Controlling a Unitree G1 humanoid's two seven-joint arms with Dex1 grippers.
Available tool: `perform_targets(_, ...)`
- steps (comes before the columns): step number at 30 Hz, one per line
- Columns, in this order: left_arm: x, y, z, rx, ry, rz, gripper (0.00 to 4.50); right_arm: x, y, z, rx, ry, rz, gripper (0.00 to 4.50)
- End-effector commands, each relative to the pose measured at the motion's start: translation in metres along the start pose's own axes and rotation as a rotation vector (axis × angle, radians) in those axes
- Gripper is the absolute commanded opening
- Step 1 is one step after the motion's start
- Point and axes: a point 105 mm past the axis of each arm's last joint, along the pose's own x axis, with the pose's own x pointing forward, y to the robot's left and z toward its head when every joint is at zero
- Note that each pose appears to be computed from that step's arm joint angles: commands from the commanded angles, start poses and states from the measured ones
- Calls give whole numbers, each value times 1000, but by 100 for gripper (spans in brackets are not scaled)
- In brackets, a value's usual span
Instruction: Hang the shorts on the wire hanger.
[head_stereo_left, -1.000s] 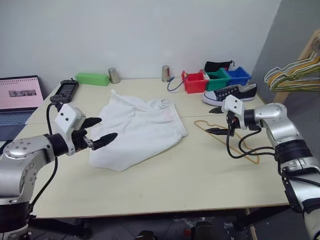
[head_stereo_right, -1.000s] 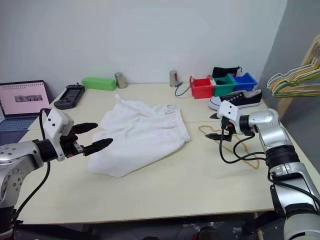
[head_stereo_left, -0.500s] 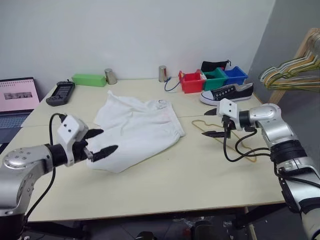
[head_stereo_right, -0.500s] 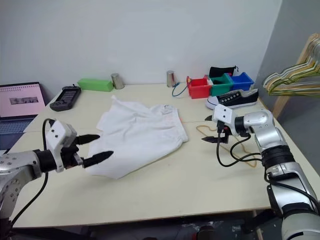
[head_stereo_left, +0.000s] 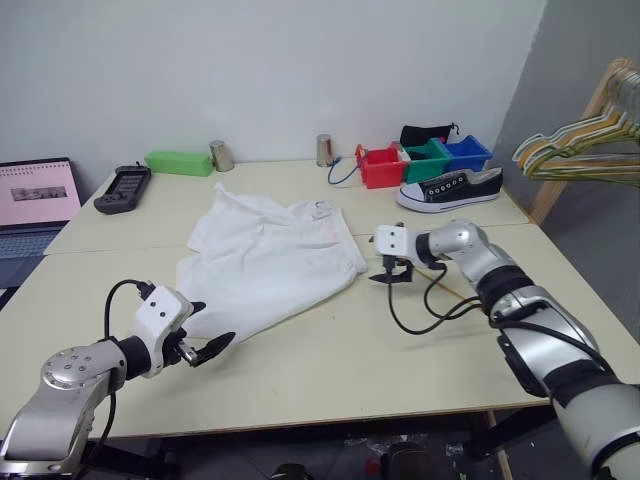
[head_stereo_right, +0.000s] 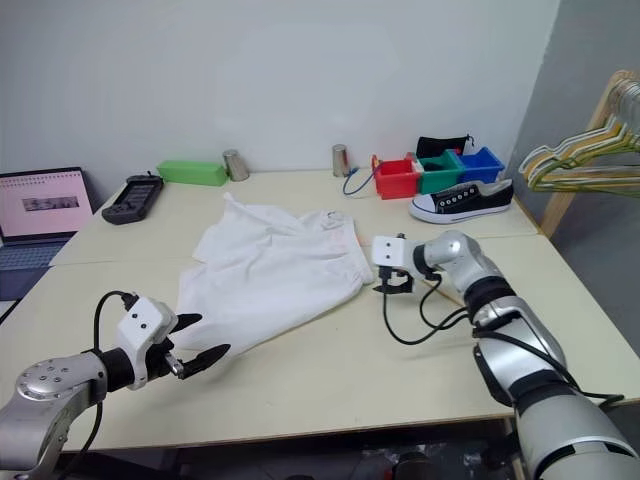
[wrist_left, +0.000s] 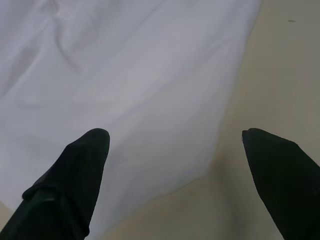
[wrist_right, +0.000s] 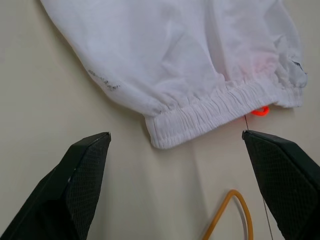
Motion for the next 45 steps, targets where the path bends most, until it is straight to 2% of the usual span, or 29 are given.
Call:
perform_targets(1,7,7,-1,28,0,-6,450,2,-13,2,-63,70,-54,446)
perform_targets(7,22,16,-11,-21,13,-7,450,14,-19,13,-210,132,-105,446)
perform_targets(16,29,14,-17,-31,41,-26,450,32,-13,36,-344,111,-108,446)
perform_targets(22,31,16,-16,-29,41,-25,450,40,-8,39,-536,158,-108,446)
perform_targets(26,29,16,-17,-27,45,-25,450,43,-7,41,-593,170,-112,446)
perform_targets(27,29,15,-18,-28,49,-27,414,44,-7,41,-604,176,-111,409)
perform_targets(34,28,13,-24,-27,66,-32,262,43,-6,38,-617,179,-115,240)
perform_targets(35,29,13,-24,-26,67,-33,226,43,-6,38,-611,178,-113,202)
perform_targets(40,31,14,-20,-20,60,-36,108,42,-4,34,-599,182,-108,69)
perform_targets(41,31,14,-20,-18,59,-37,97,42,-4,33,-598,182,-105,55)
perform_targets(43,32,15,-19,-14,57,-37,48,41,-3,30,-583,180,-96,1)
perform_targets(45,33,15,-17,-8,54,-39,6,40,-1,27,-571,179,-86,0)
